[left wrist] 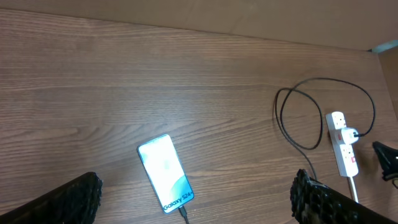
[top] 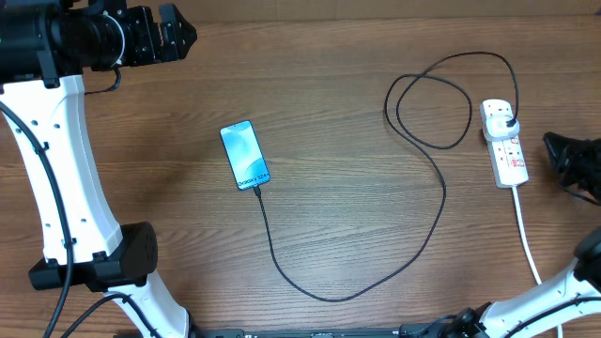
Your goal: Plug charger to phone and switch on socket
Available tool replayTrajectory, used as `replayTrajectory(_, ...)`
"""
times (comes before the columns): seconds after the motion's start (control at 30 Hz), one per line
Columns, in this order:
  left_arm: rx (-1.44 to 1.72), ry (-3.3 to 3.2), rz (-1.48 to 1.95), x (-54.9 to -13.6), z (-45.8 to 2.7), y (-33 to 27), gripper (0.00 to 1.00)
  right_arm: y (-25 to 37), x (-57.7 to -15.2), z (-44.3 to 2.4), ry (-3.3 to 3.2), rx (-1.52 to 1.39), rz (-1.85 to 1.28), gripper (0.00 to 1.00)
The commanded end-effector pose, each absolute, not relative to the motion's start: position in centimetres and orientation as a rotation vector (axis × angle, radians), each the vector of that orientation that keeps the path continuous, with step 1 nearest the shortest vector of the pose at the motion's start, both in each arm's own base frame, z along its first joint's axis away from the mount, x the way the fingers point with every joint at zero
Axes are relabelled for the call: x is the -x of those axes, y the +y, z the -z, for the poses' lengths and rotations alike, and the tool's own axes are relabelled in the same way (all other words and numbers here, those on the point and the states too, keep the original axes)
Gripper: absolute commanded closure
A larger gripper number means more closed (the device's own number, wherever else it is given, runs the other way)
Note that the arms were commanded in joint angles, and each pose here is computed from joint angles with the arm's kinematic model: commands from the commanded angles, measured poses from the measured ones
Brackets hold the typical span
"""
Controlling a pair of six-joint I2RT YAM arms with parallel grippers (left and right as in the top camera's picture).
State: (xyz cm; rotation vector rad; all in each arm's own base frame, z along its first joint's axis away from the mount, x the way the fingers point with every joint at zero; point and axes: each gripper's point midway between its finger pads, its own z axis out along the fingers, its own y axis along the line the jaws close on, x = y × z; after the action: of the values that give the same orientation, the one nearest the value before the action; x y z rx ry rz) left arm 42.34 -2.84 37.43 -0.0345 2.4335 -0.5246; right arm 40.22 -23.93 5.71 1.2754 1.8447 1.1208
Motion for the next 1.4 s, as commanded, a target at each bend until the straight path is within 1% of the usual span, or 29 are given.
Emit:
replayTrajectory(0.0, 0.016, 2.428, 0.516, -42.4, -37.6, -3.0, 0.0, -22.9, -41.3, -4.8, 1.867, -1.256, -1.156, 0.96)
replayTrajectory(0.23, 0.016, 2.428, 0.516, -42.4, -37.6, -3.0, 0.0, -21.7, -42.3, -3.9, 1.9, -1.231, -1.157, 0.96)
replayTrajectory(0.57, 0.016, 2.428, 0.516, -42.4, -37.6, -3.0, 0.0, -21.0, -41.9, -2.0, 1.924, -1.288, -1.185, 0.96)
replayTrajectory(1.03, 0.016, 2.428, 0.516, -42.4, -37.6, -3.0, 0.0, -18.9, -43.2, -1.9, 1.973, -1.225, -1.184, 0.96)
replayTrajectory(1.37, 0.016, 2.428, 0.516, -42.4, -37.6, -3.0, 0.0, -18.2, -42.5, -1.3, 1.996, -1.286, -1.214, 0.96)
